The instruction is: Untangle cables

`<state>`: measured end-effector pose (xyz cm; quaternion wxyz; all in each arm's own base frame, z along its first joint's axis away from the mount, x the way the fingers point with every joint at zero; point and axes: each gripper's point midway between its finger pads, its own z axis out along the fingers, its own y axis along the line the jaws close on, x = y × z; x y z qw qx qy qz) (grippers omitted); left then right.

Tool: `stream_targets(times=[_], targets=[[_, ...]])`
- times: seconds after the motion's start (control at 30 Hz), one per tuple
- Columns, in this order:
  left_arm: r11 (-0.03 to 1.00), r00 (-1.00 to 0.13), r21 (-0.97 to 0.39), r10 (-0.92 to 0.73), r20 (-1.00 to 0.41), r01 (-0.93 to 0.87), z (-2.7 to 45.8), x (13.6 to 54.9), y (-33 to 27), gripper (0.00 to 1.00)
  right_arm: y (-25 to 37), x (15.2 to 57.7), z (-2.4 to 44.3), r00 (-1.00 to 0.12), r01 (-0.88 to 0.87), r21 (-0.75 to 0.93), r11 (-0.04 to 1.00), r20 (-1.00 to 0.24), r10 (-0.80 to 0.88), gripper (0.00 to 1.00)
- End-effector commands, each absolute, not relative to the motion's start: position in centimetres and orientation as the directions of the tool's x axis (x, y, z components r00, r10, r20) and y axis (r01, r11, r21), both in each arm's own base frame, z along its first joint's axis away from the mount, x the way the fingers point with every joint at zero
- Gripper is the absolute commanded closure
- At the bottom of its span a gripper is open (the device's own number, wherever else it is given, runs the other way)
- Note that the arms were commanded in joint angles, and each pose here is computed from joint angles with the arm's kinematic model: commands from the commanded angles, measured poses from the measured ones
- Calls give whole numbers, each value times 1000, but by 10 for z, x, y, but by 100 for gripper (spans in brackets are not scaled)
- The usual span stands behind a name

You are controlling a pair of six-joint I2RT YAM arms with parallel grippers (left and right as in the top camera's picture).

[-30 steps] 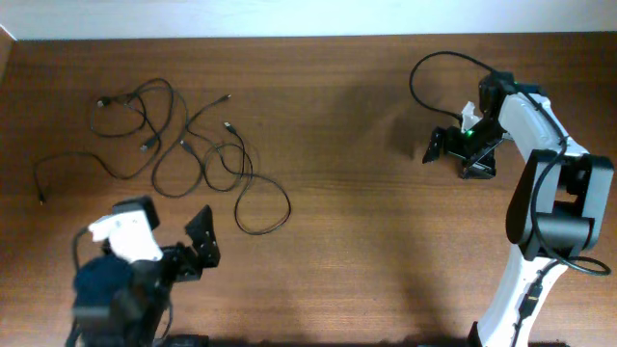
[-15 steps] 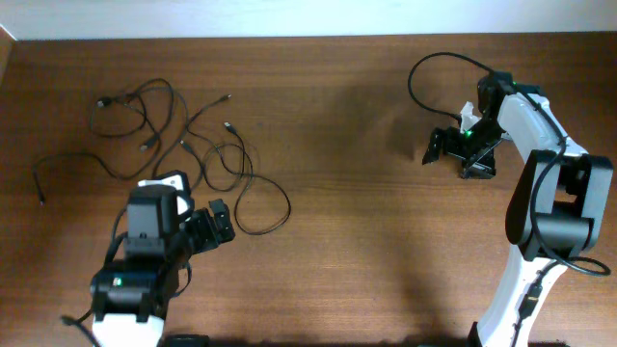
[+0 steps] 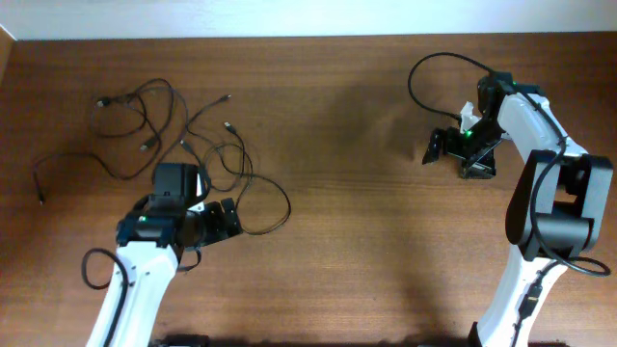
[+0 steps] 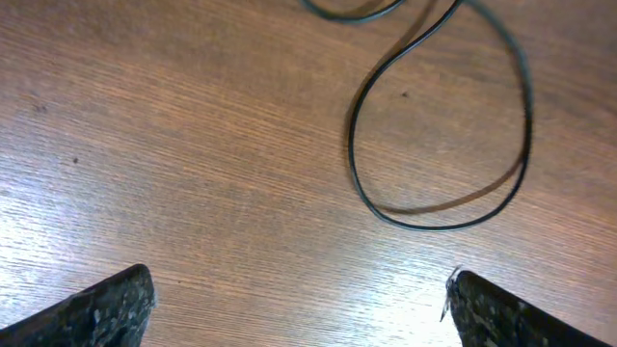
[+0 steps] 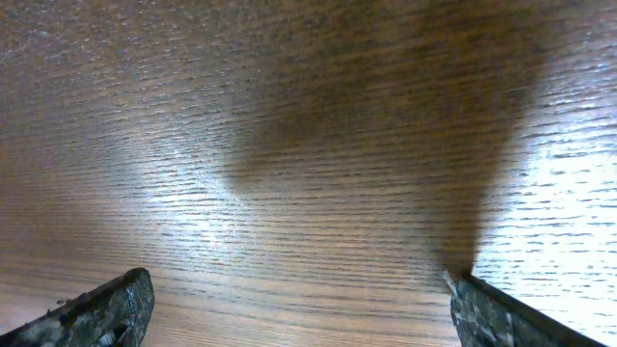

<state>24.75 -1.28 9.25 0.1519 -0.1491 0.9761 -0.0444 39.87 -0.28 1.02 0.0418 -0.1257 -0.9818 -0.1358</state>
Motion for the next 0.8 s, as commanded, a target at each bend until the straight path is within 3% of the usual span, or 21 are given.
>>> stream_targets(times=[0.0, 0.77], targets=[[947, -920, -105, -320, -228, -303, 77, 244, -9, 1, -9, 385, -8, -961, 253, 207, 945, 162, 222, 1], [947, -927, -94, -319, -198, -306, 70, 243, -9, 1, -9, 385, -8, -961, 253, 207, 945, 162, 222, 1]])
